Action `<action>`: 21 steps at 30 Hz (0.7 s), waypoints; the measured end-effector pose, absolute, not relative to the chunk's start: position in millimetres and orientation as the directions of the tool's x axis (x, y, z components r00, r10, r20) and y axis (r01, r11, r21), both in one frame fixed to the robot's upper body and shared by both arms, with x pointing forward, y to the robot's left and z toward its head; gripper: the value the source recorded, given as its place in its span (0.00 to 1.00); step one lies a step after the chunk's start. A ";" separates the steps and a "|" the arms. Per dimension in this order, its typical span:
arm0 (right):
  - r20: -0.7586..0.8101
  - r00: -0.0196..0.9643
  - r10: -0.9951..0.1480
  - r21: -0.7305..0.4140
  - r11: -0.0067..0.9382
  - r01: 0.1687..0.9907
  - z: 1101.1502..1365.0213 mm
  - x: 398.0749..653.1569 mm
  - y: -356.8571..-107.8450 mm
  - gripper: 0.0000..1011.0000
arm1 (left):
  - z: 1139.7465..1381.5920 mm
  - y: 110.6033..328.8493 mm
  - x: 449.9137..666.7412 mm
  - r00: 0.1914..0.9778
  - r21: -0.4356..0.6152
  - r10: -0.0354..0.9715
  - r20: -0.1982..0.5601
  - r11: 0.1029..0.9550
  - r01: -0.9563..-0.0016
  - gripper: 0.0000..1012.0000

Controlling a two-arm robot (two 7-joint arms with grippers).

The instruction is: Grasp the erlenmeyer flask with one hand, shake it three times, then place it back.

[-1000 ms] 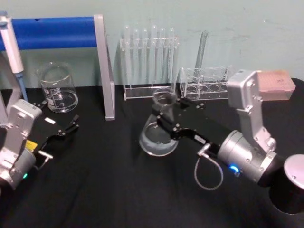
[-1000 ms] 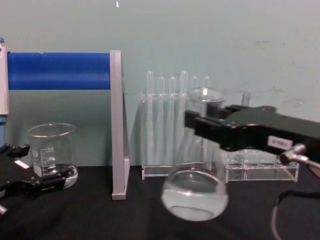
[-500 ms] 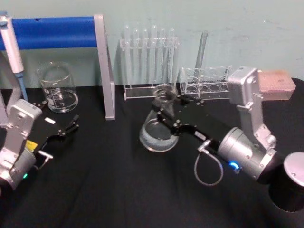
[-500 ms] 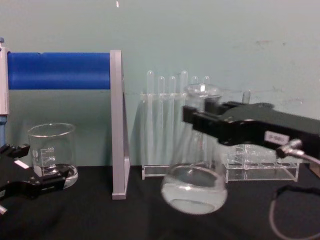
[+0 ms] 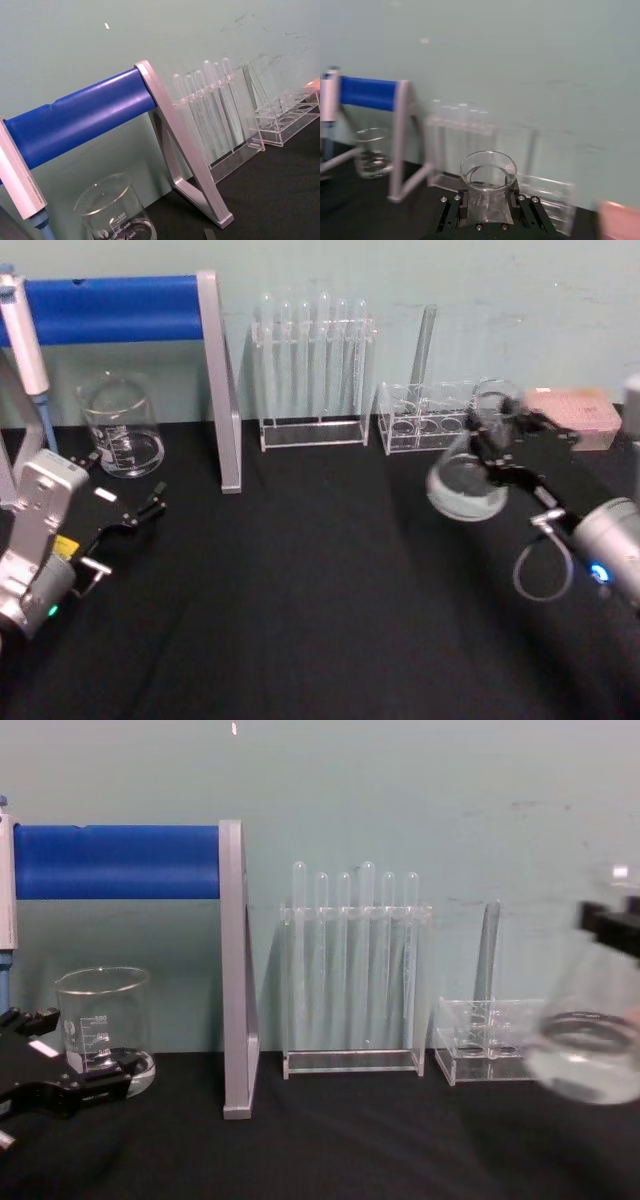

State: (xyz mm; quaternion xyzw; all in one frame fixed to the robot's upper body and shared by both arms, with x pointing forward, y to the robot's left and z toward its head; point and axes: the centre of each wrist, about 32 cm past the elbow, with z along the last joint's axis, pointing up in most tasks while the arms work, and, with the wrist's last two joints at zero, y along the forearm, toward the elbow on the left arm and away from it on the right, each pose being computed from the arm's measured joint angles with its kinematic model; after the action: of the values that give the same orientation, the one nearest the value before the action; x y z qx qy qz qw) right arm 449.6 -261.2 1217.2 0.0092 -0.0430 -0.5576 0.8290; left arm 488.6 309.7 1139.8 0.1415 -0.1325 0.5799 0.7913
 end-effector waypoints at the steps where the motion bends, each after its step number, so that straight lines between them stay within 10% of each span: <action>1: 0.061 0.375 -0.925 0.063 0.378 0.924 1217.2 449.6 -261.2 0.44 | 1139.8 309.7 488.6 0.292 0.070 0.880 0.374 0.287 -0.955 0.99; 10: 0.063 0.265 -0.962 0.065 0.269 0.961 1218.1 438.0 -281.1 0.44 | 1139.8 309.7 488.6 0.292 0.070 0.880 0.374 0.287 -0.955 0.99; 21: 0.065 0.363 -0.930 0.061 0.367 0.928 1218.1 448.1 -268.7 0.44 | 1139.8 309.7 488.6 0.292 0.070 0.880 0.374 0.287 -0.955 0.99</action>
State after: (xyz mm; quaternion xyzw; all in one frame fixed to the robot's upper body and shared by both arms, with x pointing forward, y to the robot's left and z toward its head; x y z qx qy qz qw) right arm 448.1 -268.7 1218.1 0.0070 -0.0439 -0.5627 0.8255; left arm 488.6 309.7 1139.8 0.1415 -0.1324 0.5799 0.7913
